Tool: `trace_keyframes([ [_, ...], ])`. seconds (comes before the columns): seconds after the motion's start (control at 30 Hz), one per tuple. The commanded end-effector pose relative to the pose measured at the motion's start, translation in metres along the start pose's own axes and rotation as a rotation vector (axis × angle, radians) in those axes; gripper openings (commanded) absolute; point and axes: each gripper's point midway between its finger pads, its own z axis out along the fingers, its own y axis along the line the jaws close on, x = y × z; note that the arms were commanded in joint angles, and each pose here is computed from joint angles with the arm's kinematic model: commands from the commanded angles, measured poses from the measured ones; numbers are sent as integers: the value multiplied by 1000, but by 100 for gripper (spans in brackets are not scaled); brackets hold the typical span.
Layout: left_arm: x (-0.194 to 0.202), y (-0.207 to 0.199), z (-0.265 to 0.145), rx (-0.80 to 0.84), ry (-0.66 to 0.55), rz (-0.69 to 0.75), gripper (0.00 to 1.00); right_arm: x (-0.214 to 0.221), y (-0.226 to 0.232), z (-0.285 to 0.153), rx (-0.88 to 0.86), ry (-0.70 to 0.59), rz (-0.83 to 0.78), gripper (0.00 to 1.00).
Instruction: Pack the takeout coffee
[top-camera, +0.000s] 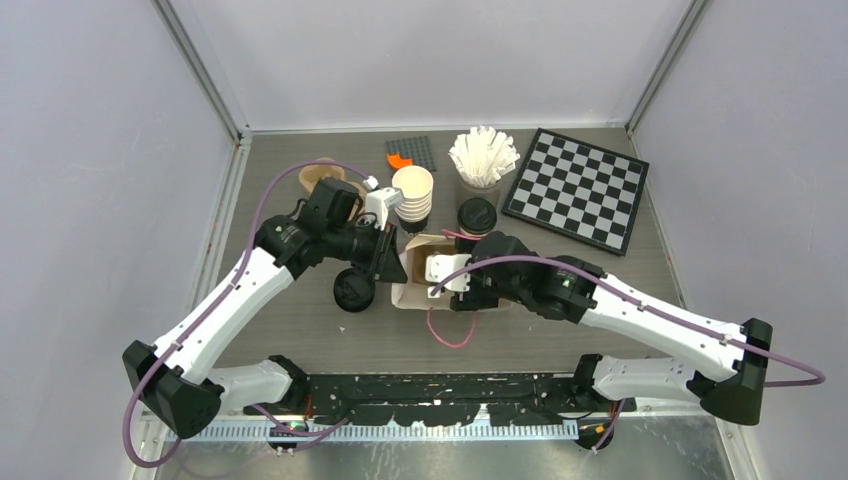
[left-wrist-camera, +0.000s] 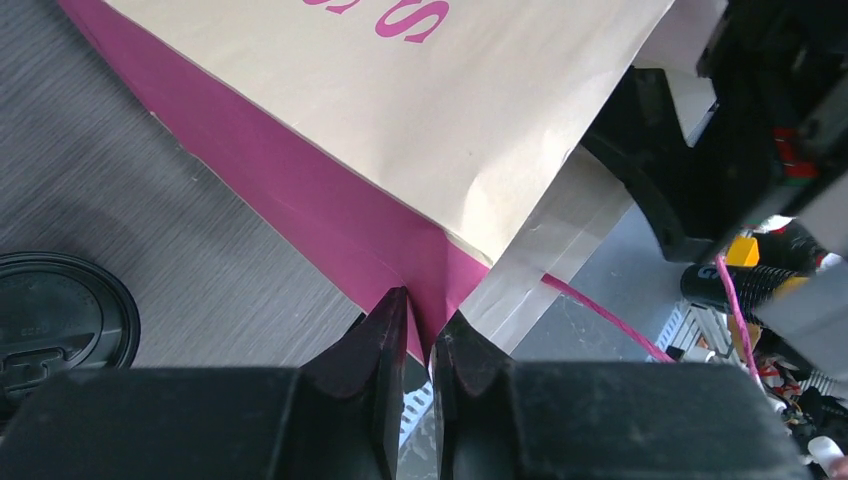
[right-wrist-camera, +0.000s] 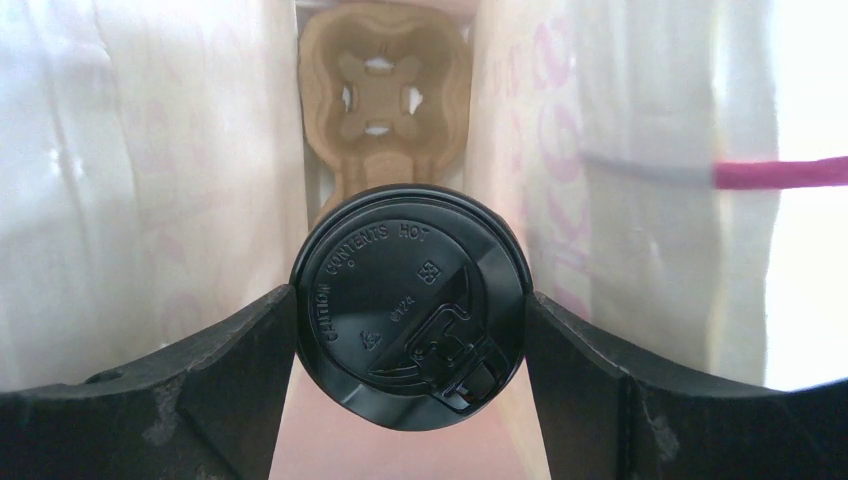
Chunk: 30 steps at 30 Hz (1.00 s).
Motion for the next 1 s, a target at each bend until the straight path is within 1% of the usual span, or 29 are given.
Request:
trace_keyframes([
  [0.0, -10, -8, -8, 10, -29, 51, 17, -27, -7, -17, -17, -112, 38, 66],
  [0.13, -10, -8, -8, 11, -30, 52, 17, -38, 5, -7, -60, -149, 44, 65],
  [0.3, -9, -8, -8, 14, -25, 49, 17, -39, 5, 15, -29, -143, 15, 65],
  [0.53, -13, -12, -10, 22, -35, 29, 18, -26, 18, 35, -32, -118, -37, 65],
  [0.77, -8, -12, -10, 19, -21, 12, 19, -18, 19, 41, 2, -106, -43, 65],
  [0.83, -8, -12, -11, 12, -19, 5, 22, -17, 18, 40, 4, -108, -39, 65],
  [0.97, -2, -10, -16, -15, -14, -19, 34, -14, 20, 40, 11, -105, -43, 65],
])
